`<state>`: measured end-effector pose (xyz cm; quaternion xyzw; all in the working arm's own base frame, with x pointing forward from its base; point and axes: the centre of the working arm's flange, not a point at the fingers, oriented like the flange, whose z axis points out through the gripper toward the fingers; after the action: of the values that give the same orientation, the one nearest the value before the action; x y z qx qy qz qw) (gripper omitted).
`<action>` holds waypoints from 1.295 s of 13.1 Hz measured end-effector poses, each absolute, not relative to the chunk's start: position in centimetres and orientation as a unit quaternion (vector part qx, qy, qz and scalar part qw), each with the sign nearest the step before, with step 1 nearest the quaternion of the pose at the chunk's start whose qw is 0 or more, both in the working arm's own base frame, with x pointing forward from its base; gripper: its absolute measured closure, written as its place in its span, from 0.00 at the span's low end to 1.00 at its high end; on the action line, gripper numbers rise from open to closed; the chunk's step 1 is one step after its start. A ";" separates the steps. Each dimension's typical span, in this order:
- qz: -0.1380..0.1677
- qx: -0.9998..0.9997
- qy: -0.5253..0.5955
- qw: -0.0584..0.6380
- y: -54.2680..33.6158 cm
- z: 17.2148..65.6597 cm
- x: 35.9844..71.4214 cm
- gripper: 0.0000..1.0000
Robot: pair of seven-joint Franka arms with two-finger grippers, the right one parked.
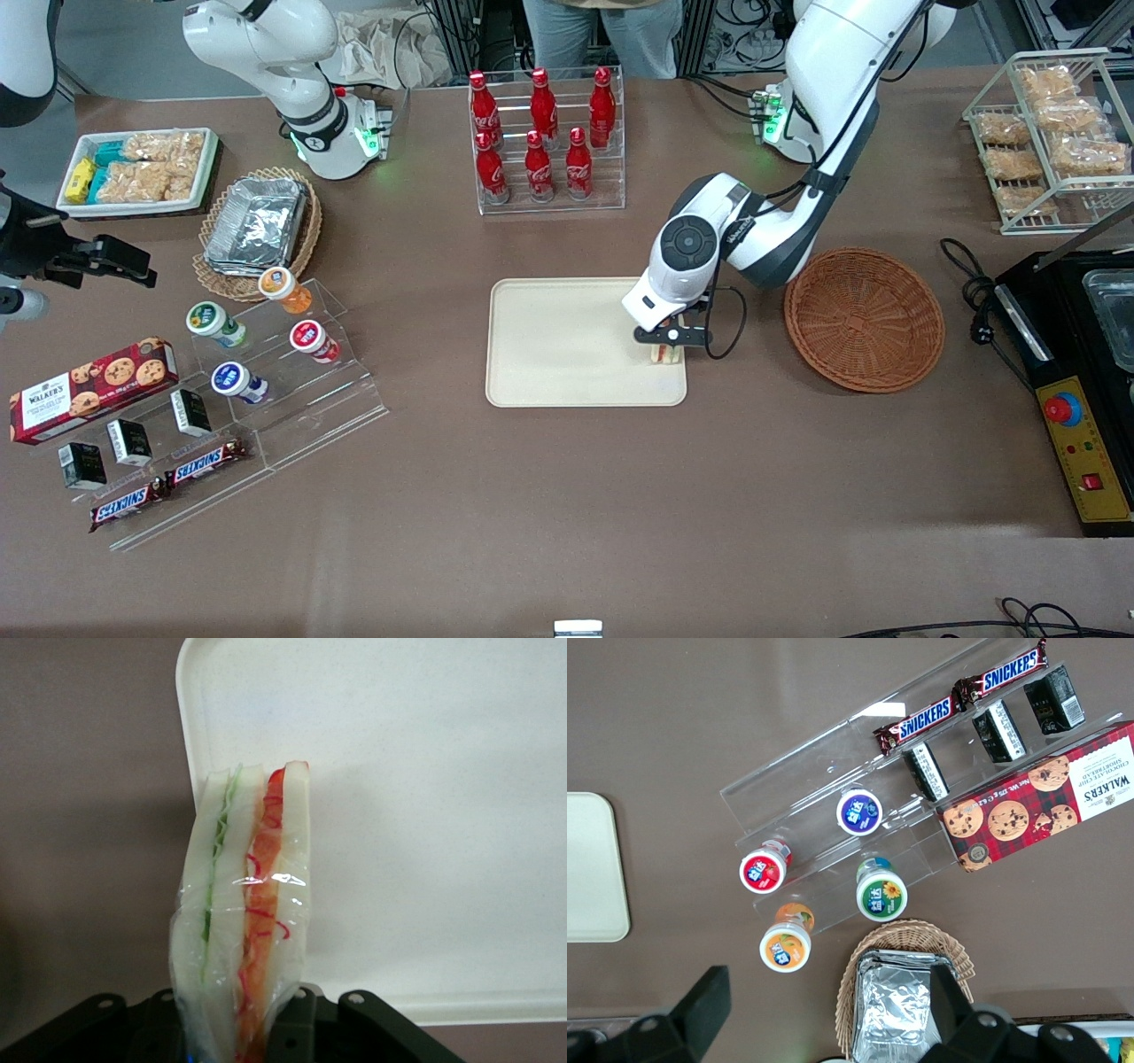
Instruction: Place sandwich from basket to tray
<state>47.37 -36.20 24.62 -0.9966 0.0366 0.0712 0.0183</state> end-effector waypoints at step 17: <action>0.048 -0.997 0.011 0.052 -36.5 35.5 54.2 0.00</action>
<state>54.20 -36.48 35.55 -0.9974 0.0111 0.0475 0.0523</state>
